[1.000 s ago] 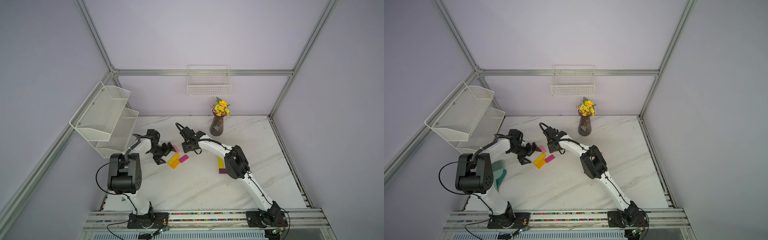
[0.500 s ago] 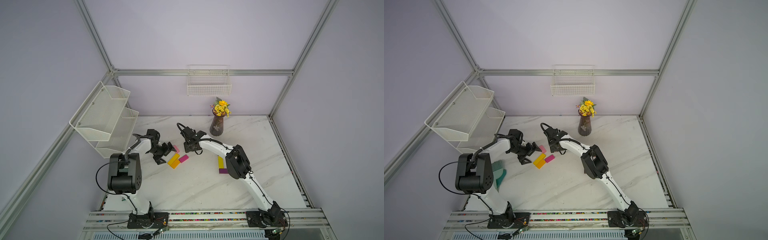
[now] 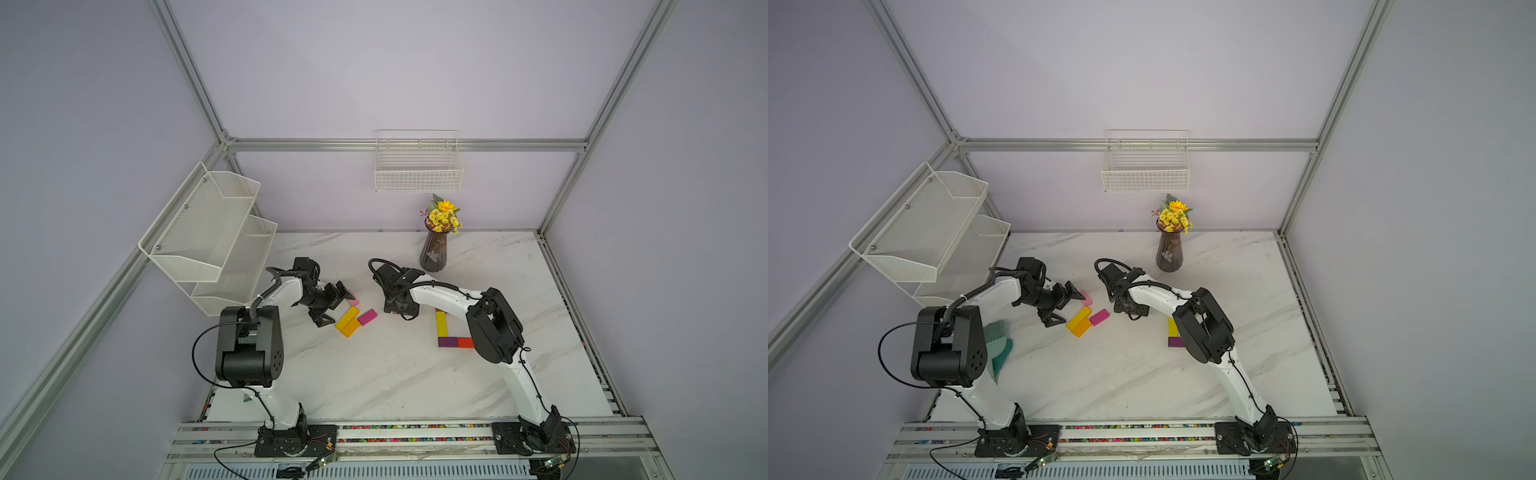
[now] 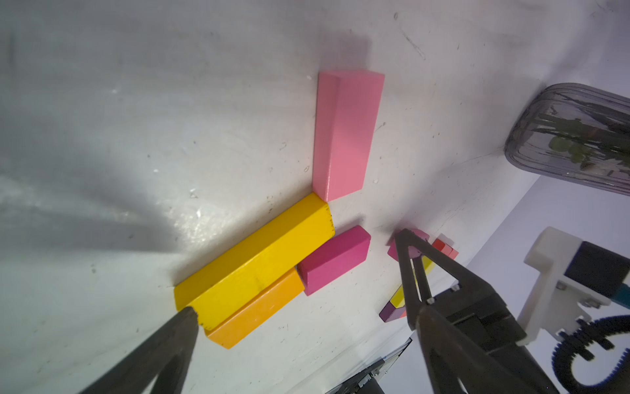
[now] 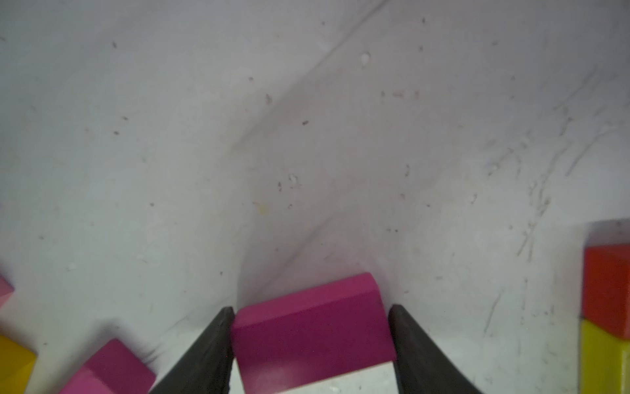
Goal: Assemble the letter c with building blocks
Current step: Place the building block at the center of the board.
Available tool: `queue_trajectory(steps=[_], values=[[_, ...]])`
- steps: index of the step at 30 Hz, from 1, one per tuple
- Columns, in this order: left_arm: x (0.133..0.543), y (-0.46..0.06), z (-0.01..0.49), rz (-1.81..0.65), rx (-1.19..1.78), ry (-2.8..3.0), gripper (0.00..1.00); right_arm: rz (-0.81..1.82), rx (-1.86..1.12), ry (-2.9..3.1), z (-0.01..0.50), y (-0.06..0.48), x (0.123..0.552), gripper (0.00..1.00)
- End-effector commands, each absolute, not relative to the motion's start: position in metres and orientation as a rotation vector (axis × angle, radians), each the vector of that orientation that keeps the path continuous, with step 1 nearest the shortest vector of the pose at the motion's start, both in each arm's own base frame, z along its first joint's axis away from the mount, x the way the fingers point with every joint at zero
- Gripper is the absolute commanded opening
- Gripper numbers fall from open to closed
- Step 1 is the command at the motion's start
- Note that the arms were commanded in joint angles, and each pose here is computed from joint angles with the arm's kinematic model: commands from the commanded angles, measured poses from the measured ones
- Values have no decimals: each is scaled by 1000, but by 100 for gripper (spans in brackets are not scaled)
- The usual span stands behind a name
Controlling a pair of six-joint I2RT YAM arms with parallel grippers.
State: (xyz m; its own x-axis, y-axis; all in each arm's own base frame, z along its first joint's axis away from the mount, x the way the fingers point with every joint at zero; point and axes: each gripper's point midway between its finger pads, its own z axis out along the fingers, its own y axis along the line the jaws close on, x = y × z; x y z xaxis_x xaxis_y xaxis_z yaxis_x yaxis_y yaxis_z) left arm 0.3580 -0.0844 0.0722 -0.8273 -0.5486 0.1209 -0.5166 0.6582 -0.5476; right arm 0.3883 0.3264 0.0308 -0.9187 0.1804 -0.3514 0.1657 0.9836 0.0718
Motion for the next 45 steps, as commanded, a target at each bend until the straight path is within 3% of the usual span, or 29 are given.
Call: queue_trajectory(steps=[1, 9, 16, 27, 45], values=[[364, -87, 76, -948, -899, 2791, 100, 70, 325, 2717, 39, 330, 390, 48], [366, -88, 74, -962, -897, 2791, 100, 62, 316, 2747, 29, 336, 384, 49], [367, -89, 73, -971, -898, 2793, 100, 75, 321, 2758, 27, 340, 384, 66], [369, -89, 73, -973, -894, 2789, 100, 100, 321, 2767, 27, 344, 384, 76], [360, -90, 72, -976, -878, 2794, 100, 209, 299, 2790, 35, 355, 378, 83]])
